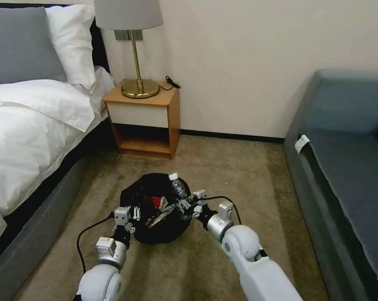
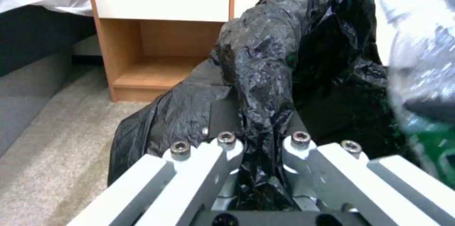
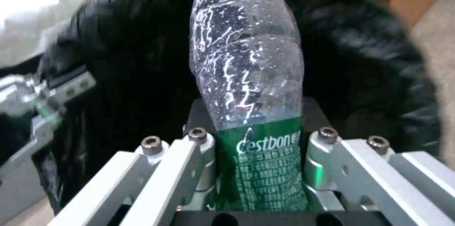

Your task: Pick up the trash bin, then pick up the garbage on the floor and place it into the trash bin.

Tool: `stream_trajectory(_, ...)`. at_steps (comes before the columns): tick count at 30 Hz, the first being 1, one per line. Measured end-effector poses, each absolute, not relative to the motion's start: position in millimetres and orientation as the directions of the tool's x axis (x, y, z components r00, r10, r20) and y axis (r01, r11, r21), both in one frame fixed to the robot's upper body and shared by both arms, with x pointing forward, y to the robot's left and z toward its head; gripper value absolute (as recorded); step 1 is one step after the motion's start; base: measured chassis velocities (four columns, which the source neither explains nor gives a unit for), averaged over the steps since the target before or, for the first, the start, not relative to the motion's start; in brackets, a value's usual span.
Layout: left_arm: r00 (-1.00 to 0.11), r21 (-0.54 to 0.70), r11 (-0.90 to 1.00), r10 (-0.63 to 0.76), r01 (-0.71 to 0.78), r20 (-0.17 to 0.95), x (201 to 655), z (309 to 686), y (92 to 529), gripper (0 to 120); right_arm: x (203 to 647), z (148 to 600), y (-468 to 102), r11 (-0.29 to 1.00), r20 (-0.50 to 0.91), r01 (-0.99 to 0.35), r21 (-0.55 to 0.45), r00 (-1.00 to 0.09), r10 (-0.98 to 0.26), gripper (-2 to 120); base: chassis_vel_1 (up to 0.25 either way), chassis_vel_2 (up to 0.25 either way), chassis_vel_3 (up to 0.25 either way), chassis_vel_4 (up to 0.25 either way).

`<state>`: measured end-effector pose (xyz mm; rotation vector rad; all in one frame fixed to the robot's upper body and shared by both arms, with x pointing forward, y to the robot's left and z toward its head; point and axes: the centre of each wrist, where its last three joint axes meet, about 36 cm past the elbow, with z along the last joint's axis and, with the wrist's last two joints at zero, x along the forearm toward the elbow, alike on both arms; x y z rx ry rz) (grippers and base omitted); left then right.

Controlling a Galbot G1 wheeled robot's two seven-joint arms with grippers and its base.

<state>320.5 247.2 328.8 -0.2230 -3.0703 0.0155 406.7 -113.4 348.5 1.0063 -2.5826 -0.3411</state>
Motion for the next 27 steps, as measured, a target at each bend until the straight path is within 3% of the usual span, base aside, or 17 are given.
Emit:
stream_trajectory(13, -0.987, -0.014, 0.989, 0.148, 0.147, 0.06, 317.5, 329.8, 247.8, 4, 404.3, 311.1, -95.4, 0.745, 0.334, -0.6, 0.292, -0.666, -0.667, 24, 0.0, 0.0, 0.0, 0.0)
stream_trajectory(22, -0.987, -0.015, 0.989, 0.149, 0.149, 0.057, 318.4, 330.7, 248.4, 4, 406.0, 305.8, -92.6, 0.758, 0.347, -0.589, 0.281, -0.674, -0.652, 54, 0.0, 0.0, 0.0, 0.0)
stream_trajectory(25, -0.987, -0.013, 0.989, 0.149, 0.149, 0.057, 318.6, 331.0, 249.1, 4, 406.4, 305.5, -92.8, 0.762, 0.347, -0.584, 0.279, -0.679, -0.647, 71, 0.0, 0.0, 0.0, 0.0)
stream_trajectory(27, -0.987, -0.013, 0.989, 0.149, 0.149, 0.057, 318.7, 331.0, 249.2, 4, 406.6, 305.6, -92.9, 0.763, 0.346, -0.583, 0.279, -0.68, -0.646, 75, 0.0, 0.0, 0.0, 0.0)
